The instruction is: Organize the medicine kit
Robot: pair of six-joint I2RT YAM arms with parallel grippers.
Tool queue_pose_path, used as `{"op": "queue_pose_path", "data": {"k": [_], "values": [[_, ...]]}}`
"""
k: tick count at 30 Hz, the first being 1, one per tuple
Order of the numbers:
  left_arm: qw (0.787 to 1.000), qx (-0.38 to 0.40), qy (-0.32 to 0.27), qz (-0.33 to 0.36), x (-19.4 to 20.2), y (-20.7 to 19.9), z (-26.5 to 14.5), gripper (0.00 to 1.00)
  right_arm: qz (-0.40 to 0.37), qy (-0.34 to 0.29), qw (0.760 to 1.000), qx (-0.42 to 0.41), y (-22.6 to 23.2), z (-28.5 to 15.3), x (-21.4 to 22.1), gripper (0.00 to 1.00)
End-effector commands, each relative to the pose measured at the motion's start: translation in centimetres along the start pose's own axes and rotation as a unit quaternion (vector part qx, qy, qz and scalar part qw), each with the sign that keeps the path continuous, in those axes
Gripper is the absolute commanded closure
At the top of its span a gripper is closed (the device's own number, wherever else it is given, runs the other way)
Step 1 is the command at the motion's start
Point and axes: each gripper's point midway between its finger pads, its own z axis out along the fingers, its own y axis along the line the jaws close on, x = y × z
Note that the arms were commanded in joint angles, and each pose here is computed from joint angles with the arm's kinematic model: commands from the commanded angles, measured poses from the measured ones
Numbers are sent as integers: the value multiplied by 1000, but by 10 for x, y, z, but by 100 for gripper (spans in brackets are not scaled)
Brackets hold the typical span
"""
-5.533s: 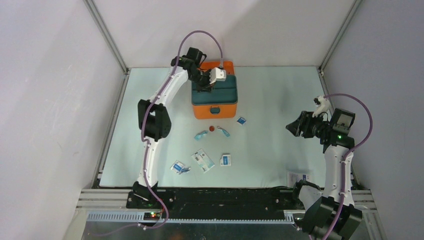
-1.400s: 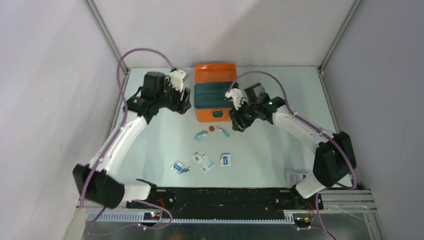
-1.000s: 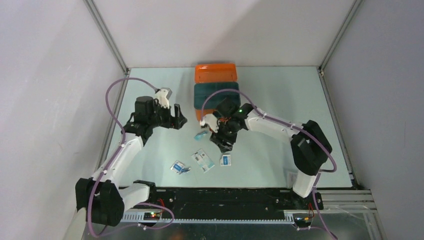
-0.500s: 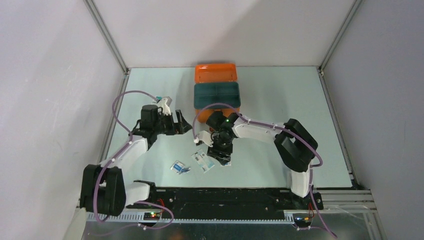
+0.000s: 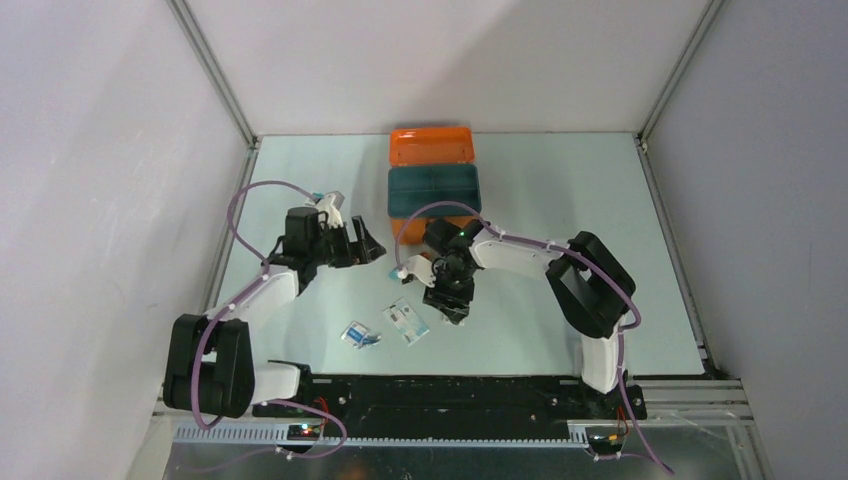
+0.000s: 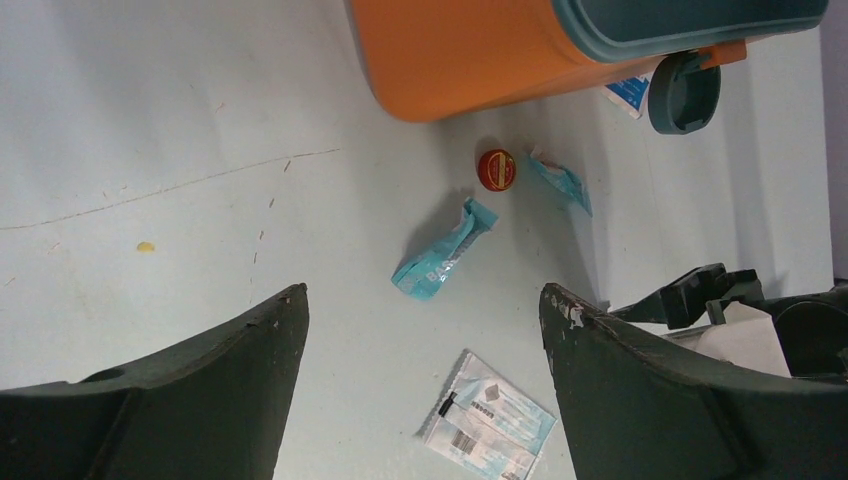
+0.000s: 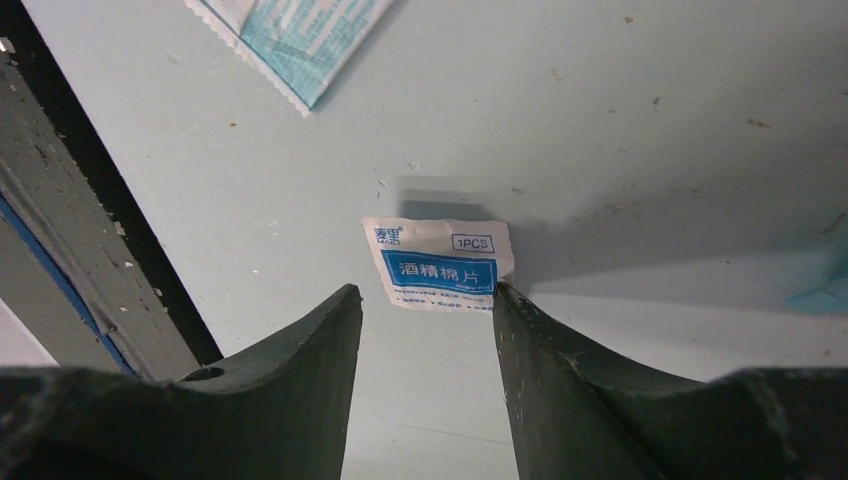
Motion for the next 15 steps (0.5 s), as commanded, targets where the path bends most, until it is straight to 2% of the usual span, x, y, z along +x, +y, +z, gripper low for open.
{"op": "queue_pose_path", "data": {"k": [1,12,15], "values": [[999,9,-42,14,-33,-9,-3,11,-12,-32,999,34,-14,-19,-11,44],[999,14,-42,19,-33,-12,-4,11,-21,-55,993,98,-40,-37,-21,41],[999,15,-38,17,-33,-11,-2,11,-12,-55,995,83,-40,-31,-18,41]]}}
